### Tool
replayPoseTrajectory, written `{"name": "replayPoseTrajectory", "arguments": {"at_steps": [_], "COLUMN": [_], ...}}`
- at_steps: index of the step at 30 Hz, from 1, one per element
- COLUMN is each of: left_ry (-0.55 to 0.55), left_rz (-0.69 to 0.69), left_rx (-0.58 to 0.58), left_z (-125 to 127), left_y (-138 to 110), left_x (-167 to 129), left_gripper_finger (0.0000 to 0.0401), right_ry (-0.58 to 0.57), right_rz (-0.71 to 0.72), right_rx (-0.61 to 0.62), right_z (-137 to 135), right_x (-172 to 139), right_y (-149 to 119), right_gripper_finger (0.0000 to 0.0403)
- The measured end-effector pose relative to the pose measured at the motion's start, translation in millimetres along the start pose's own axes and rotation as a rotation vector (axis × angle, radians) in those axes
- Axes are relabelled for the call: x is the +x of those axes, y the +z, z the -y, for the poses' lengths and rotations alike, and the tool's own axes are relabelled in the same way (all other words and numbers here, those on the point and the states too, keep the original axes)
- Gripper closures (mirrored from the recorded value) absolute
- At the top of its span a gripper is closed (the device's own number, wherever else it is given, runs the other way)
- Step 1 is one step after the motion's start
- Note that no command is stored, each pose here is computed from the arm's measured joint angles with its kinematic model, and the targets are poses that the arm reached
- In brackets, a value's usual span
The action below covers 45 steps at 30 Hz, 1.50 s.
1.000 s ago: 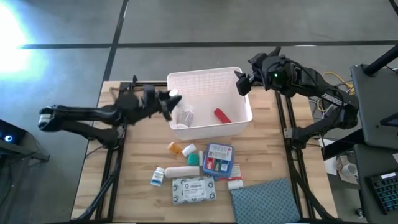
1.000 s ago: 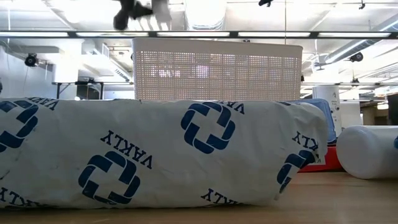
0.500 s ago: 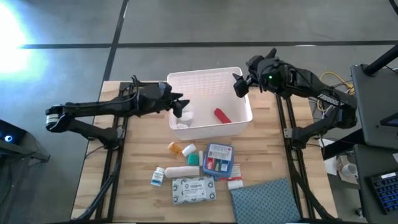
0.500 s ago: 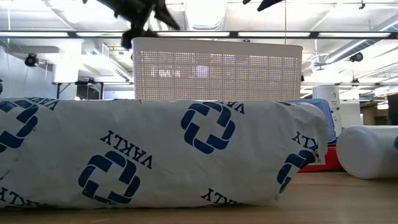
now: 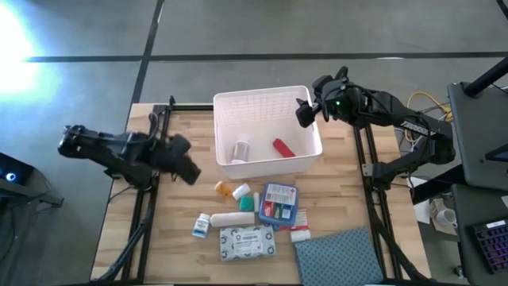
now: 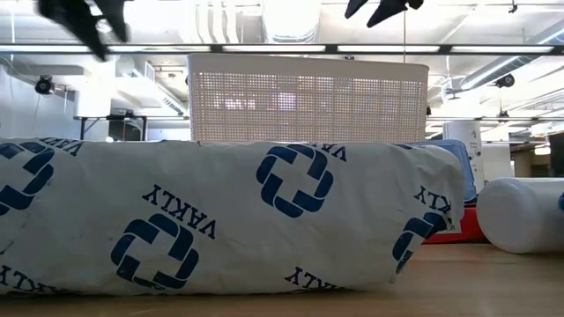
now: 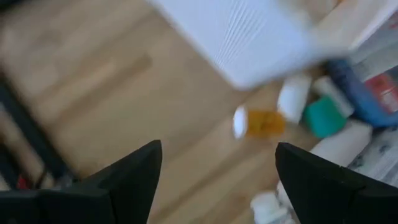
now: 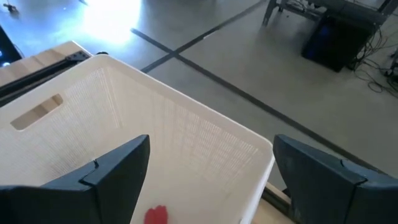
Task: Pick & place medical supplies in basket/bin
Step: Put the orange pill bottle into the white bin
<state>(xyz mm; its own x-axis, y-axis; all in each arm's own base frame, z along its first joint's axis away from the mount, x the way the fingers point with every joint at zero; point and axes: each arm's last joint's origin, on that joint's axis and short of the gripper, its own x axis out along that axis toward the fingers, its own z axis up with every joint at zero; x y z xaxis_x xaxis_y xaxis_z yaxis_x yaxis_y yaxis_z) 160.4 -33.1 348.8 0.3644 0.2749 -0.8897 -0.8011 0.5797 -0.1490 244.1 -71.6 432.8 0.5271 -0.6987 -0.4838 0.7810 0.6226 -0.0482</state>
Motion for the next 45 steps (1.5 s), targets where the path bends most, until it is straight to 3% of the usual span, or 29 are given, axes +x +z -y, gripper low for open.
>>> {"name": "replayPoseTrajectory", "arguments": {"at_steps": [4, 7, 14, 17, 27, 31, 41, 45], "left_ry": [0.03, 0.021, -0.202, -0.229, -0.192, -0.206, -0.179, -0.186], "left_rz": [-0.025, 0.031, 0.172, 0.242, 0.2, 0.212, 0.133, 0.151], "left_rx": [-0.062, 0.003, 0.671, 0.852, 0.973, 0.994, 1.171, 1.193], "left_z": [3, 8, 31, 32, 20, 25, 40, 49], "left_y": [-26, -39, -71, -75, -62, -57, -66, -67], "left_x": [12, 32, 89, 105, 142, 149, 185, 194], "left_gripper_finger": [0.011, 0.0111, 0.0111, 0.0111, 0.0111, 0.0111, 0.0111, 0.011], "right_ry": [-0.002, -0.001, 0.0, 0.001, 0.022, 0.016, 0.013, 0.012], "right_rz": [0.007, 0.016, 0.001, -0.004, 0.0, 0.001, 0.0, -0.001], "right_rx": [0.018, 0.011, -0.107, -0.133, -0.082, -0.139, -0.138, -0.137], "right_z": [0, -2, -7, -8, -8, -8, -8, -8], "right_x": [1, 3, 10, 11, 4, 4, 5, 5], "right_y": [0, 2, 0, -1, -1, -1, -2, -2], "right_gripper_finger": [0.0074, 0.0074, 0.0074, 0.0074, 0.0074, 0.0074, 0.0074, 0.0074]}}
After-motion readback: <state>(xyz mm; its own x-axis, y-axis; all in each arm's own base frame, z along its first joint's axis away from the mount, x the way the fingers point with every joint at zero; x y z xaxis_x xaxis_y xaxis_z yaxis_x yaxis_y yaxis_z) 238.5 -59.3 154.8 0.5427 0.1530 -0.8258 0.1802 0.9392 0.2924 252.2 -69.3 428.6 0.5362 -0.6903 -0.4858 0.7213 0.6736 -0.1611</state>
